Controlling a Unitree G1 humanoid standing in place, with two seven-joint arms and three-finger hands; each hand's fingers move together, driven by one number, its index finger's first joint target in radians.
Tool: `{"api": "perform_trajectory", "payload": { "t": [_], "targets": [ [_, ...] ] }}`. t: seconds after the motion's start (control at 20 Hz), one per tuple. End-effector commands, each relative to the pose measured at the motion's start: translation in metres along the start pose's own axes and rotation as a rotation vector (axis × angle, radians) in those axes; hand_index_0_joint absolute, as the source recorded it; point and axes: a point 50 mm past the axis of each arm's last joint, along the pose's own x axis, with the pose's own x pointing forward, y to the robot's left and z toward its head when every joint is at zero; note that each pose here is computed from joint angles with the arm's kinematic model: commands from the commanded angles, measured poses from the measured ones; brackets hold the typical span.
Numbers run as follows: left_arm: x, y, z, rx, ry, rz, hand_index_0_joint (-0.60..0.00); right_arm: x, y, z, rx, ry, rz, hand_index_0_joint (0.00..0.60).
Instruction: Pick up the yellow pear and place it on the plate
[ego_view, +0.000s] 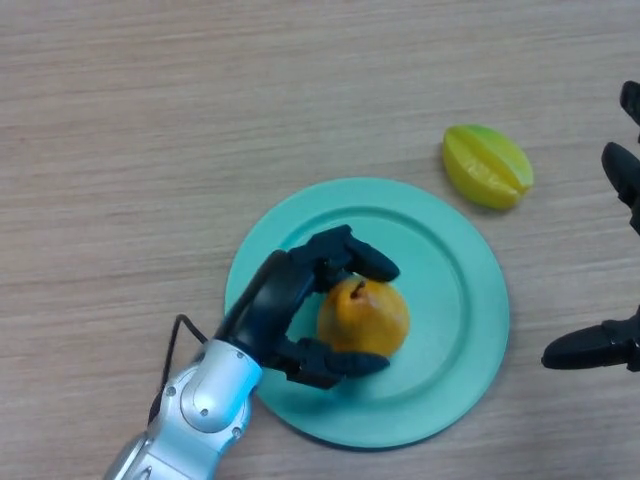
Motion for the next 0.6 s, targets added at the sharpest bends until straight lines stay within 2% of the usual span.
{"api": "perform_trajectory", "payload": {
  "t": [0.05,0.1,0.15,0.2,0.25,0.3,0.45,0.6],
  "targets": [
    [0.001,0.01,0.026,0.024,-0.166,0.029,-0.502,-0.006,-0.009,0.027,-0.083,-0.177,-0.048,0.0],
    [0.001,0.009,0.025,0.027,-0.164,0.03,-0.403,-0.006,-0.009,0.028,-0.083,-0.176,-0.049,0.0],
    [0.001,0.01,0.023,0.046,-0.157,0.041,-0.253,-0.006,-0.009,0.029,-0.089,-0.177,-0.049,0.0],
    [0.001,0.01,0.022,0.071,-0.151,0.053,-0.153,-0.006,-0.009,0.029,-0.094,-0.179,-0.049,0.0],
    [0.001,0.013,0.021,0.13,-0.153,0.092,-0.016,-0.006,-0.009,0.029,-0.098,-0.184,-0.051,0.0],
    [0.001,0.015,0.021,0.148,-0.164,0.111,0.0,-0.006,-0.008,0.029,-0.095,-0.184,-0.052,0.0],
    [-0.002,0.024,0.022,0.199,-0.18,0.175,0.0,-0.006,-0.006,0.032,-0.086,-0.18,-0.043,0.0],
    [-0.009,0.046,0.028,0.19,-0.193,0.236,0.0,-0.006,-0.005,0.03,-0.084,-0.178,-0.039,0.0]
  ]
}}
